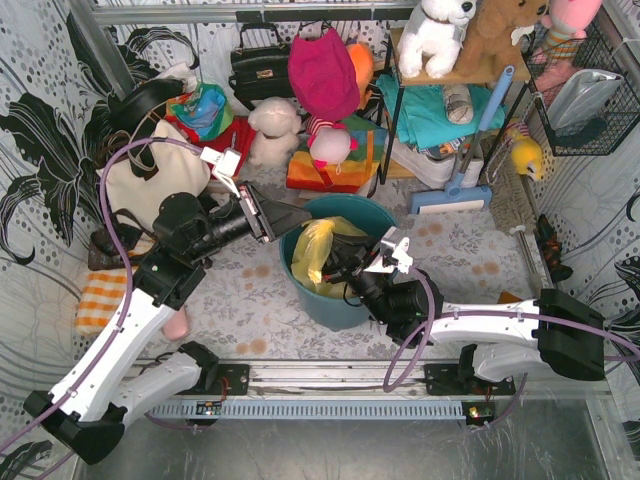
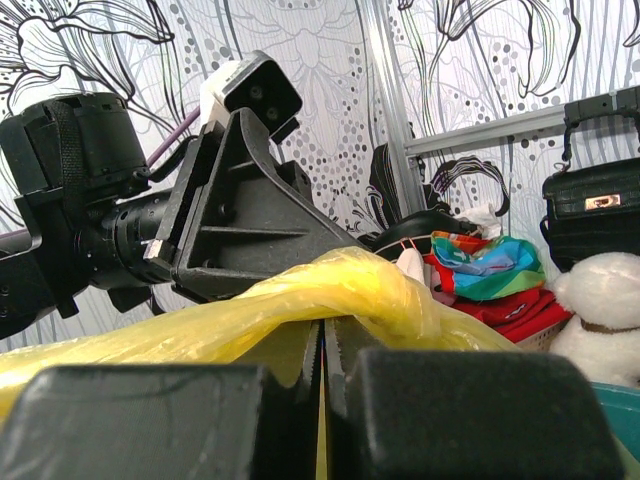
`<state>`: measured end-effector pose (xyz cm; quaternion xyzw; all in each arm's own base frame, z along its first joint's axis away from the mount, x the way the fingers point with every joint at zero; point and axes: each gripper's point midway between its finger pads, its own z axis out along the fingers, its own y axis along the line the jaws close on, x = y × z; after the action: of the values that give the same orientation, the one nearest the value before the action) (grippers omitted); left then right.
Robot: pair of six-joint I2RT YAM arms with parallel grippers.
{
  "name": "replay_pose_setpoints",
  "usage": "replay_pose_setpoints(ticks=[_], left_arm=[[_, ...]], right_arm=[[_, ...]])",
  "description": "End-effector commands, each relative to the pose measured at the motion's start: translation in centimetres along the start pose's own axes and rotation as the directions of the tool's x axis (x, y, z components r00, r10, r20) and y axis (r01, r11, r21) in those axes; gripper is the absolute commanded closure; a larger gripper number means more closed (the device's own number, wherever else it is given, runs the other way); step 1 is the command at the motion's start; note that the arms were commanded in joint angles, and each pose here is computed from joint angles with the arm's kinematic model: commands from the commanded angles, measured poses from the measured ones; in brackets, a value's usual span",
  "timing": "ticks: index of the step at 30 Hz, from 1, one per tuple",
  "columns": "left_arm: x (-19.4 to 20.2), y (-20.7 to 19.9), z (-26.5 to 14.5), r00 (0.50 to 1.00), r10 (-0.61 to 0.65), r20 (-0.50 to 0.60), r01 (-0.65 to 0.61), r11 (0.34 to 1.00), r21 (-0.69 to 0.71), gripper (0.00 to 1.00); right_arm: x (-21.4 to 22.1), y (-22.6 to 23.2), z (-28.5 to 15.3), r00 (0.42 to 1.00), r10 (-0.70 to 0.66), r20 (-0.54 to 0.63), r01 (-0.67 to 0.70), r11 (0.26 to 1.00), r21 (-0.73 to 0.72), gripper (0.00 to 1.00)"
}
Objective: Tie the trash bag
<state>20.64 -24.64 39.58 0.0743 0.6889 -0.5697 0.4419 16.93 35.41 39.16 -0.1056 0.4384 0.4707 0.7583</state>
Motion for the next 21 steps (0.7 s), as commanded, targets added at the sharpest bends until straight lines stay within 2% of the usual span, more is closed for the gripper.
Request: replay_pose_setpoints(ticks=[1, 6, 13, 21], left_arm=[[-0.6, -1.8, 0.1, 1.0, 0.025, 0.019, -0.026, 0.996, 0.083, 0.69], [-0.8, -2.1, 0.0, 0.999, 0.031, 0.029, -0.034, 0.995, 0.093, 1.0], [-1.8, -2.3, -0.4, 0.995, 0.064, 0.076, -0.069, 0.995, 0.072, 1.0], [-1.9, -2.2, -0.6, 0.994, 0.084, 0.064, -0.086, 0.995, 0.041, 0.98]], right_arm=[[-1.7, 0.3, -0.1, 0.999, 0.025, 0.045, -0.025, 1.0, -0.013, 1.0], [-1.6, 0.1, -0.2, 0.999, 0.027, 0.041, -0.027, 1.0, -0.008, 1.0], [-1.8, 0.1, -0.4, 0.999, 0.03, 0.038, -0.029, 1.0, -0.007, 1.0], [-2.1, -0.8, -0.3, 0.997, 0.055, 0.047, -0.058, 0.997, 0.051, 1.0]])
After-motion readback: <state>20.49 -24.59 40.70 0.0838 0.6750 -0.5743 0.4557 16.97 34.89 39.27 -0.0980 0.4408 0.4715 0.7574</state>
